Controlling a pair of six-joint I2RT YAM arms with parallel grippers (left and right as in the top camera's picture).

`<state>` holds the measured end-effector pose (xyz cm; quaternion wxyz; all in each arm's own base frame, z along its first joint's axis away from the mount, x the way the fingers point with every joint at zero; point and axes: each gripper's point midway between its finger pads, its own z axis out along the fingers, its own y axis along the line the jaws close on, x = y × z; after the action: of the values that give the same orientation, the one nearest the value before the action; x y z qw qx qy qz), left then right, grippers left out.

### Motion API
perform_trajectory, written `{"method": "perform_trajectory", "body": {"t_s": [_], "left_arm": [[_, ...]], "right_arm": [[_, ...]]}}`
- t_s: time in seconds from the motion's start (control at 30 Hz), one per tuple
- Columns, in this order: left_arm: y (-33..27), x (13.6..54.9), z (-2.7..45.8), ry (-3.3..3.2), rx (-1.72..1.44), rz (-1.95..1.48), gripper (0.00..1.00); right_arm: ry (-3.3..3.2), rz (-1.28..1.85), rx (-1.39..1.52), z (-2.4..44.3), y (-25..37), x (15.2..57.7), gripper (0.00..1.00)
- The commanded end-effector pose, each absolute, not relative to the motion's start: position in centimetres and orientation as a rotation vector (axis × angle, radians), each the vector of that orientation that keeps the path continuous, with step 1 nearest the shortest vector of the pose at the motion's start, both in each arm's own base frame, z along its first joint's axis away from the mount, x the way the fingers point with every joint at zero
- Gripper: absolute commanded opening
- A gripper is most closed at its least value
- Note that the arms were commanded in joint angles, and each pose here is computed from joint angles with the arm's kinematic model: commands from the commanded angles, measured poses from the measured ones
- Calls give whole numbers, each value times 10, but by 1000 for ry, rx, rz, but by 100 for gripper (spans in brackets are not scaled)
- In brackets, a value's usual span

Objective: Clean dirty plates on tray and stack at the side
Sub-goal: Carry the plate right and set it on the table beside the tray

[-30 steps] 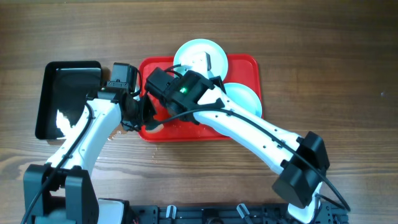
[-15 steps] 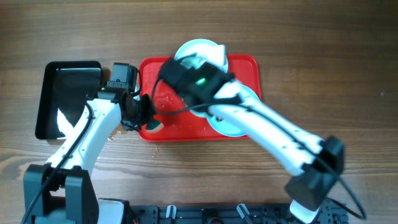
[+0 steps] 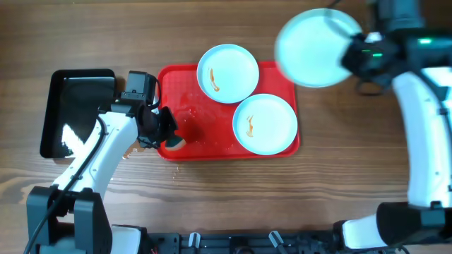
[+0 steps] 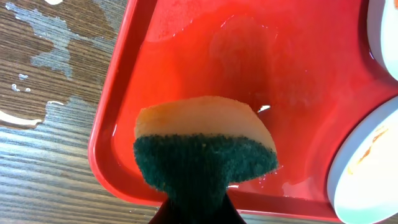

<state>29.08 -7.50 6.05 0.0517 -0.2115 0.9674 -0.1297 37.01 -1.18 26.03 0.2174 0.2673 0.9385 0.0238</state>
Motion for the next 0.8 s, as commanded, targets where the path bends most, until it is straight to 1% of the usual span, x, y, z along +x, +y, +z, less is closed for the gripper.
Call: {"method": "perform_trajectory", "body": {"t_s": [0.0,0.13,0.3,0.4,0.77], "left_arm": [[-75,288,57,2959,-640,-404,4],[-75,288,57,2959,-640,-405,4],[-75,288,57,2958,-640,-405,4],[-75,288,57,2959,-639,-405,4],[-75,288,57,2958,-640,-405,4]], "right_arm": [[2629,140,780,240,-56,365,4],[2573,165,937,207,-107,363,4],[2476,300,1036,168,-138,367,4],[2434,298,1082,142,-152,366,4],[2469,191,1164,82,-173,366,4]]}}
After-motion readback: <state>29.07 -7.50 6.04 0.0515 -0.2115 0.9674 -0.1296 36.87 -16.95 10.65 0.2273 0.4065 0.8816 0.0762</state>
